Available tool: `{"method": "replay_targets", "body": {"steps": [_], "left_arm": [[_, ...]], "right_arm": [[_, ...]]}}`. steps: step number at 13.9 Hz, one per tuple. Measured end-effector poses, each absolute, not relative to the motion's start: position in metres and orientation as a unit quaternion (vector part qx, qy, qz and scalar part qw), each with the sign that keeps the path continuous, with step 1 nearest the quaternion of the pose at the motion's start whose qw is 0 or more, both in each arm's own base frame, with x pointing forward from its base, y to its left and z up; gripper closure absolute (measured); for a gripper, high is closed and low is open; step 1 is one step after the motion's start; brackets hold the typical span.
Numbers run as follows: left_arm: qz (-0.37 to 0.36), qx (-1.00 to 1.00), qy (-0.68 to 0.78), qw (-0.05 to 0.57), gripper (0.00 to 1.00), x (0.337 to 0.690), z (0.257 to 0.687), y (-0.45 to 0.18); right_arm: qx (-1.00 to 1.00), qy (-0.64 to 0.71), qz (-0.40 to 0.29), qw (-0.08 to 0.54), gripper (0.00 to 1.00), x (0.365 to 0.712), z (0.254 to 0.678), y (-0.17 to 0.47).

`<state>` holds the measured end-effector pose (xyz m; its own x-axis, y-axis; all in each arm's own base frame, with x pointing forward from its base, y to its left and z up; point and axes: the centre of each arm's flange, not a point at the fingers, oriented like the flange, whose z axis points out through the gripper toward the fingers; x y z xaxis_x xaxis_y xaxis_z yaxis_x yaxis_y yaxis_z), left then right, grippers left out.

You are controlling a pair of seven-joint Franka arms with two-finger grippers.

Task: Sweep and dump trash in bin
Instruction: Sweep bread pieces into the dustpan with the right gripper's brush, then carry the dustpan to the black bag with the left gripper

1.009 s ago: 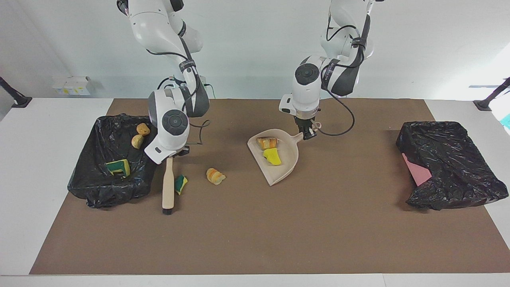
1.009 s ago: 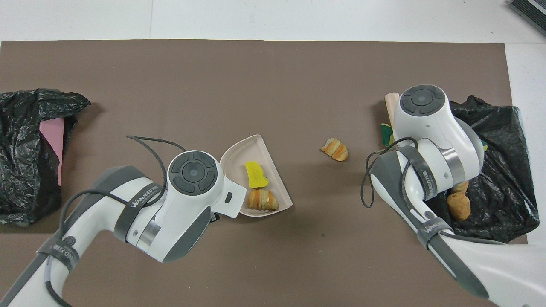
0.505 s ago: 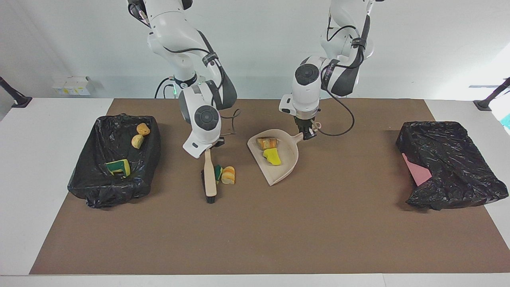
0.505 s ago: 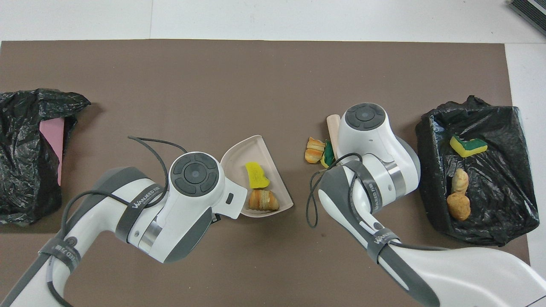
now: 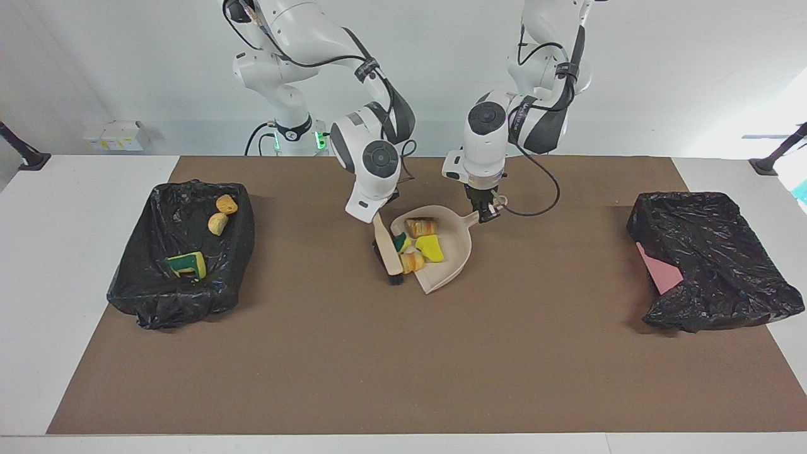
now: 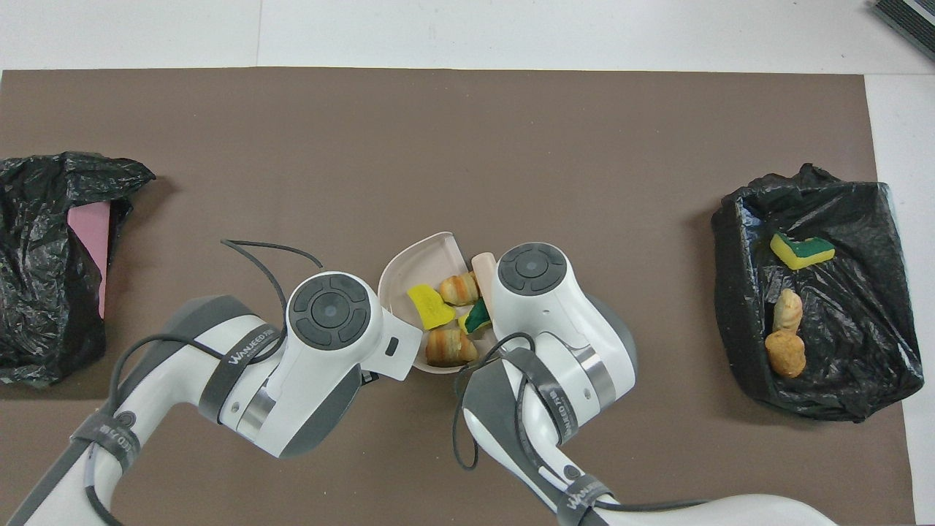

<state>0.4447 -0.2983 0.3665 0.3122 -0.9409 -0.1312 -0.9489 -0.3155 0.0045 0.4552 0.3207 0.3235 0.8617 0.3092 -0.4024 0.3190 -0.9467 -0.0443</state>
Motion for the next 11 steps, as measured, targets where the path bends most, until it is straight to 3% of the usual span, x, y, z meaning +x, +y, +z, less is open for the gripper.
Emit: {"method": "replay_targets", "body": {"steps": [5, 8, 11], "left_arm": [[0.029, -0.784, 0.619, 0.034, 0.69, 0.45, 0.361, -0.294], [0.006, -0.775, 0.631, 0.033, 0.69, 0.462, 0.361, -0.282], [-0.007, -0.779, 0.627, 0.018, 0.69, 0.469, 0.362, -0.276]], "right_arm": [[0.968, 0.172, -0.184, 0.003, 0.74, 0.455, 0.352, 0.334], [0.979, 0.143, -0.142, -0.009, 0.74, 0.473, 0.413, 0.3], [0.981, 0.129, -0.143, 0.001, 0.74, 0.456, 0.471, 0.271]]}}
